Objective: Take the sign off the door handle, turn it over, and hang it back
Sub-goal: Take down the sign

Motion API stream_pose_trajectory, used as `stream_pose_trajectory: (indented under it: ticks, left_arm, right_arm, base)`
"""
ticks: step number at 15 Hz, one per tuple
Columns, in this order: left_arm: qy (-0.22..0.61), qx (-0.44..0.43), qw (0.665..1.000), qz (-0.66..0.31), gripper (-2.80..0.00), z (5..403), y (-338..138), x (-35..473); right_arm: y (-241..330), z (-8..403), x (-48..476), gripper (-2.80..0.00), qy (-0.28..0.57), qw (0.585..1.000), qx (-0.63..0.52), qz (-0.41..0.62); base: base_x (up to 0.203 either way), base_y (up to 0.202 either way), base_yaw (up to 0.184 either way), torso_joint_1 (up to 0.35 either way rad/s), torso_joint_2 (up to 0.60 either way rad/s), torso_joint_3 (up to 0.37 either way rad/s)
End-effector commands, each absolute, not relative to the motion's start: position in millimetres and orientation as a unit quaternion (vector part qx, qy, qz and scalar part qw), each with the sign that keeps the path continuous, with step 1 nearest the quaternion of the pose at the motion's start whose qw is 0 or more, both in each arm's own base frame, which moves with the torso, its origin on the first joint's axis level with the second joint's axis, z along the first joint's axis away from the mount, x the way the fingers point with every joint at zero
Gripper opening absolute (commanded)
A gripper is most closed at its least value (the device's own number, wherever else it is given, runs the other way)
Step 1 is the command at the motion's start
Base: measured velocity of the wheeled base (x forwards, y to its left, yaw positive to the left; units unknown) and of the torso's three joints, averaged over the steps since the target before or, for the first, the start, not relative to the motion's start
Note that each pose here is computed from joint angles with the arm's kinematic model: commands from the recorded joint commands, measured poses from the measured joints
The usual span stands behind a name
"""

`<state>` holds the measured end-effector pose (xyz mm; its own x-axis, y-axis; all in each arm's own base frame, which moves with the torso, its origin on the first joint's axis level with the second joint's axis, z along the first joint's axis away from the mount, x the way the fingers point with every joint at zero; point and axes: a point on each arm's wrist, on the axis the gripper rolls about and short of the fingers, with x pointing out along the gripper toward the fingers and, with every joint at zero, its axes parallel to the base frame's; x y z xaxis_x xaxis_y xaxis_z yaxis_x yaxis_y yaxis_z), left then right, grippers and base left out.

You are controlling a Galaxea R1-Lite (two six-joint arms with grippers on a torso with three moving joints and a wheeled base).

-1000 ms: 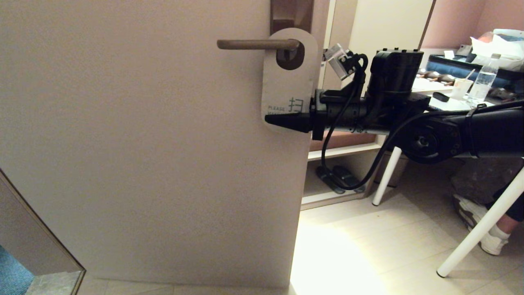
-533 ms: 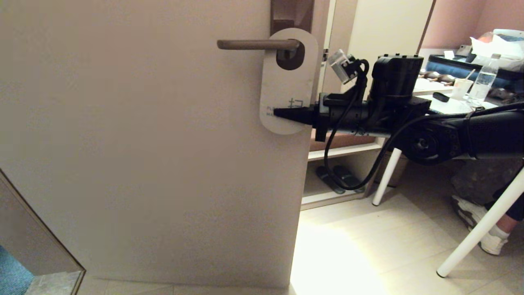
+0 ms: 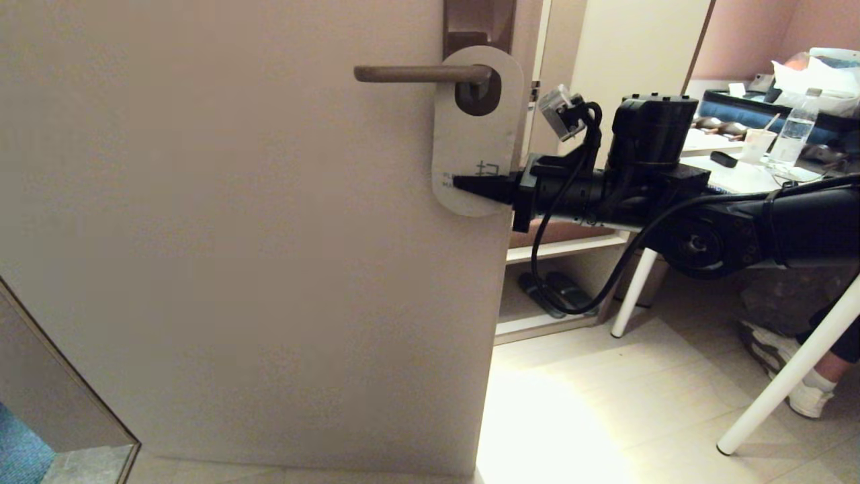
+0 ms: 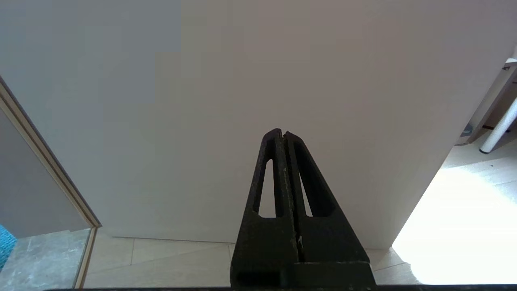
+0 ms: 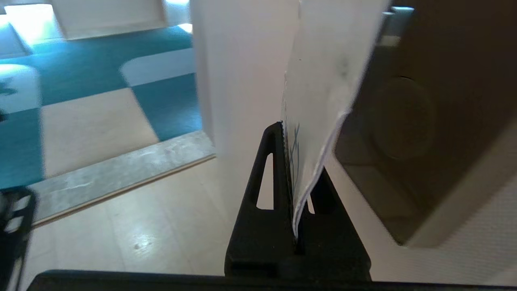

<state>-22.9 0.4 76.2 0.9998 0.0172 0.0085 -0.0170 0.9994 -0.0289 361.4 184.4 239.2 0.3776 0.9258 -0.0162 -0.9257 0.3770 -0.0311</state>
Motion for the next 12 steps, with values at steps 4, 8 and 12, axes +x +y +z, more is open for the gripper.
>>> stream_pose_trajectory:
  ticks: [4, 8, 12]
  left_arm:
    - [-0.004, -0.015, 1.000, 0.009, -2.80, 76, 0, -23]
    - [-0.004, -0.015, 1.000, 0.008, -2.80, 76, 0, -23]
    - [-0.004, -0.015, 1.000, 0.009, -2.80, 76, 0, -23]
  right_arm:
    - [191, 242, 358, -2.80, -0.006, 0.843, -0.019, 0.538]
    - [190, 248, 355, -2.80, -0.013, 0.842, -0.019, 0.539]
    - [189, 253, 353, -2.80, -0.019, 0.842, -0.018, 0.539]
  base:
    - [0.000, 0.000, 0.000, 0.000, 0.00, 0.000]
    - [0.000, 0.000, 0.000, 0.000, 0.00, 0.000]
    - [0.000, 0.000, 0.000, 0.000, 0.00, 0.000]
